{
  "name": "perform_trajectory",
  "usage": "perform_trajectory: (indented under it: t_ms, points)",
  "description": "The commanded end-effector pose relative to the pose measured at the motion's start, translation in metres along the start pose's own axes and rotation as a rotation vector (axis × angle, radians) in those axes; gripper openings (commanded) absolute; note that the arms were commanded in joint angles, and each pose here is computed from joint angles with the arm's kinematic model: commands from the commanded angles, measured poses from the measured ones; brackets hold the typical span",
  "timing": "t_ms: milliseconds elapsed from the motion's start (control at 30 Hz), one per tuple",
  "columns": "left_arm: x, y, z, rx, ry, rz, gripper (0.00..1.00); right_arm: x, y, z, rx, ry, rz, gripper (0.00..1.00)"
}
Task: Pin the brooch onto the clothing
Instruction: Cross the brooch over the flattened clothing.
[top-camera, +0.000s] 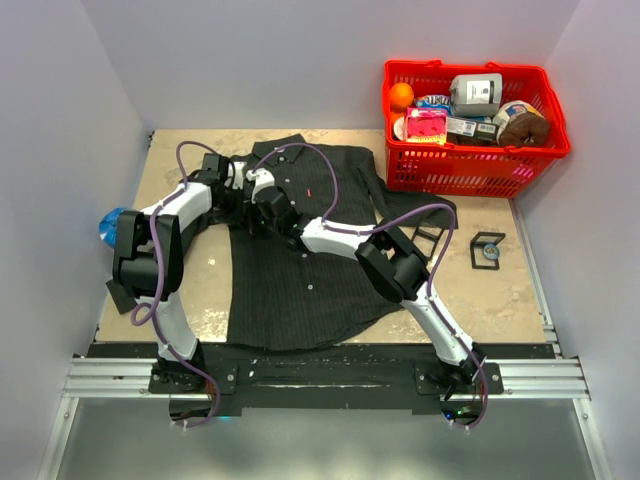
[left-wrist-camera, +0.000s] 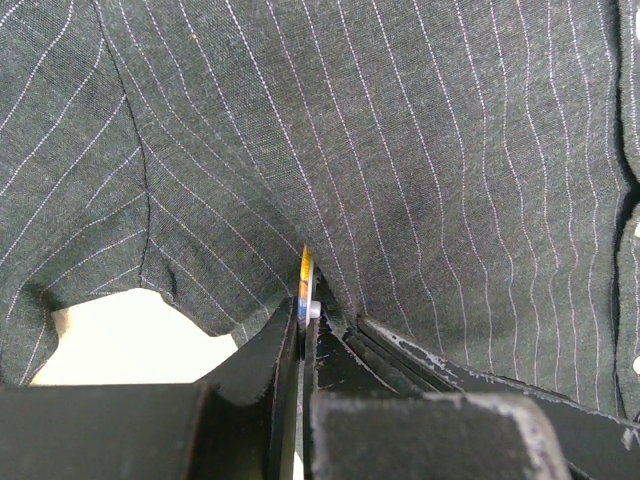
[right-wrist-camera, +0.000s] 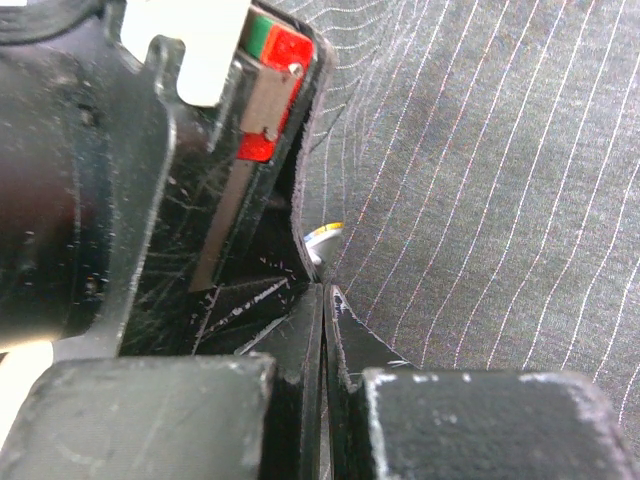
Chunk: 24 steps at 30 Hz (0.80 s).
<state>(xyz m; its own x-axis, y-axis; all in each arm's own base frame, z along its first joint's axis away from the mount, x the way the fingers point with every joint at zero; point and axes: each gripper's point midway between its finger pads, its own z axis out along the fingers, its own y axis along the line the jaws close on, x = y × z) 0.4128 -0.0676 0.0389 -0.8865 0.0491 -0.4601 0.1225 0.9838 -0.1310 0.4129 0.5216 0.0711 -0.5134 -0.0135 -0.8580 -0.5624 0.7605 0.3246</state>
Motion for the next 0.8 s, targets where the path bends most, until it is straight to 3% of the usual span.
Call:
perform_trajectory:
  t_ms: [0, 767]
  points:
    - [-0.021, -0.004, -0.01, 0.007, -0.064, 0.004, 0.0, -0.024, 0.015, 0.0, -0.038, -0.034, 0.017, 0.0]
    - [-0.044, -0.01, -0.03, 0.1, -0.2, -0.056, 0.0, 0.005, 0.006, 0.006, -0.023, 0.032, 0.012, 0.0]
